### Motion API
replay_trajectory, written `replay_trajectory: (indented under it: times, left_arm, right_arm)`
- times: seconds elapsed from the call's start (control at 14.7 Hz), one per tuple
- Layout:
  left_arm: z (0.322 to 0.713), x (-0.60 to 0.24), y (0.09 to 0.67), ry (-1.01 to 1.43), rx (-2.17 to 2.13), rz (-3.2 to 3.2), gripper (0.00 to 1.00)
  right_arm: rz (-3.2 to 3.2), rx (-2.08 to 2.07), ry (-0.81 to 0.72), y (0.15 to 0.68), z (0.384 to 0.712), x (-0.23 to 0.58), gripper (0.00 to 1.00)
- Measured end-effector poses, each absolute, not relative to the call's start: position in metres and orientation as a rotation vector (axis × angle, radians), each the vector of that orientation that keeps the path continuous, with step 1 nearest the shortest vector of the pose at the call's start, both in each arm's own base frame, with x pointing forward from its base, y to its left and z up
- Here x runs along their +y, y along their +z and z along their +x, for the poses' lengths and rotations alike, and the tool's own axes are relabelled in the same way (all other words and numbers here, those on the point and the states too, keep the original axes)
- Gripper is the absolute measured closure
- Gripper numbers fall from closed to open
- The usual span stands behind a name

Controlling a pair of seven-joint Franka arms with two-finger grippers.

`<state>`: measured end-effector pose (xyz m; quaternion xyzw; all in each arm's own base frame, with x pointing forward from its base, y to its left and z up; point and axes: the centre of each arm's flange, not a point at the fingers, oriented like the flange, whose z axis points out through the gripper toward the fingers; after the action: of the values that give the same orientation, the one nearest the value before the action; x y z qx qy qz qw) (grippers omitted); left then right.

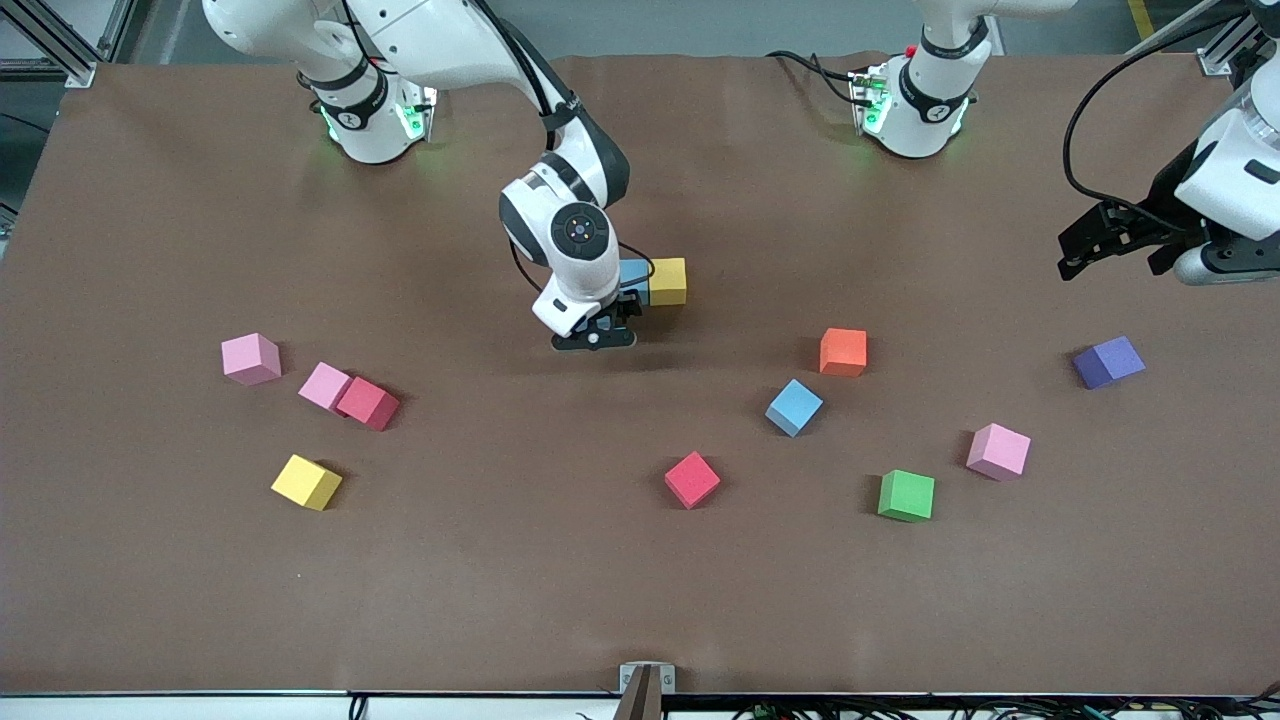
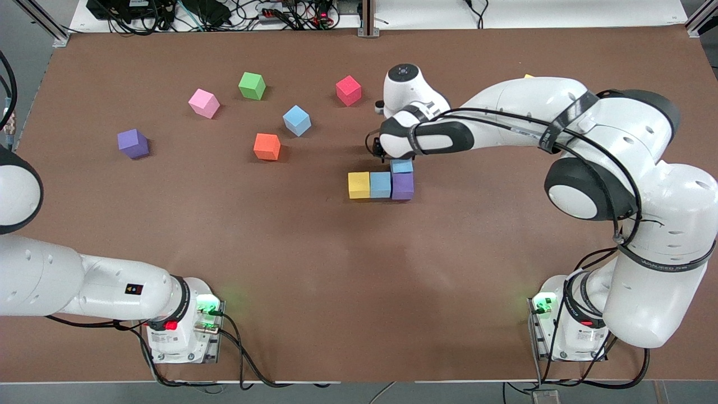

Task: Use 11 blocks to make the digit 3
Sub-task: 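Set the blue block against the purple block and open the right gripper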

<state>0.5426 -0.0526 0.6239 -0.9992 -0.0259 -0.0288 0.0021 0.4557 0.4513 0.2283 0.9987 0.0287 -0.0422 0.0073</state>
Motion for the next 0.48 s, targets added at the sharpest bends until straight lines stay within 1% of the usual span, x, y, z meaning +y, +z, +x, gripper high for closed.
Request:
replay_trajectory:
  times: [0.2,0.34,0.48]
  left_arm:
    - [0.542,-0.051,0.626,-0.095,-0.085,-3.135,0.0]
    - [0.542,-0.051,0.626,-0.095,-0.086,-3.135,0.0]
    - [0.542,-0.05,0.626,-0.095,-0.087,-3.135,0.0]
  right_arm:
    - [3.148,0.018,-0.11,0.269,0.482,0.436,0.0]
    - [3.163,-0.09,-0.077,0.289,0.514,0.404,0.0]
    - [3.155,-0.241,-0.061,0.298,0.551,0.351,0.0]
